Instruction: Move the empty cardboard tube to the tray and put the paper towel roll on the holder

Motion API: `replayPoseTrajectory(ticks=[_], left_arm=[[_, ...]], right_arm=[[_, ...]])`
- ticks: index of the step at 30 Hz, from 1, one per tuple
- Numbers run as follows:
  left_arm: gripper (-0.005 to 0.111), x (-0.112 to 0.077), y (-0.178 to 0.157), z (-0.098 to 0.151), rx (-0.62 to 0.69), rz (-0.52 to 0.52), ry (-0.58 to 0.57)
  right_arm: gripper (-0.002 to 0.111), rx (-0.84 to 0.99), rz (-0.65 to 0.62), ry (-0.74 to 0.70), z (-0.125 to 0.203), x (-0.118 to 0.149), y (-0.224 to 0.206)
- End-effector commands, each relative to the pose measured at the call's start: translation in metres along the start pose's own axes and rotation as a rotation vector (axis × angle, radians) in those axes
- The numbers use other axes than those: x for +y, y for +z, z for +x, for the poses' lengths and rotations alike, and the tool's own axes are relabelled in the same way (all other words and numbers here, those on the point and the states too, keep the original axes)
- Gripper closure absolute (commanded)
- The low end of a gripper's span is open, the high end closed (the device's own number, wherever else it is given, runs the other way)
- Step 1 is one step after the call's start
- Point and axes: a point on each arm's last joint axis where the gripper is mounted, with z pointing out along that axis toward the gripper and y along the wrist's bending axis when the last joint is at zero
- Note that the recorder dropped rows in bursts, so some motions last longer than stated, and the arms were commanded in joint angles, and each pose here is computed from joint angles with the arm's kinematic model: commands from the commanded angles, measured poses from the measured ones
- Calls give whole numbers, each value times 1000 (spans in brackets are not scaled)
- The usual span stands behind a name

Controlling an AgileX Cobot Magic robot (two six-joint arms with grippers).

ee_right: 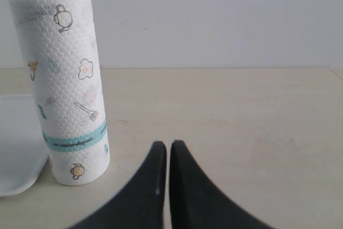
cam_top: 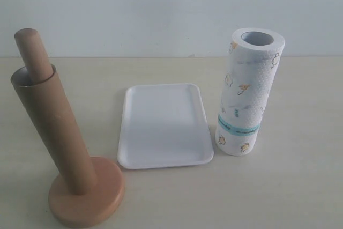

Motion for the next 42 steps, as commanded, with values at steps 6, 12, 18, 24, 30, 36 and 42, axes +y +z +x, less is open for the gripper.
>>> replayPoseTrajectory(ticks=[6, 12, 18, 24, 30, 36, 42], left_arm=[[25, 8, -2, -12, -153, -69, -140], [25, 20, 3, -12, -82, -190, -206], [25, 18, 26, -27, 167, -204, -252], [25, 13, 37, -13, 341, -140, -203], [25, 8, 34, 1, 387, -56, -156], [25, 10, 27, 24, 367, -26, -117], [25, 10, 25, 28, 328, -3, -80]], right_arm=[[106, -15, 3, -5, -1, 0, 0], [106, -15, 3, -5, -1, 0, 0], [106, -15, 3, -5, -1, 0, 0], [106, -15, 3, -5, -1, 0, 0], [106, -15, 3, -5, -1, 0, 0], [106, -15, 3, -5, -1, 0, 0], [106, -15, 3, -5, -1, 0, 0]])
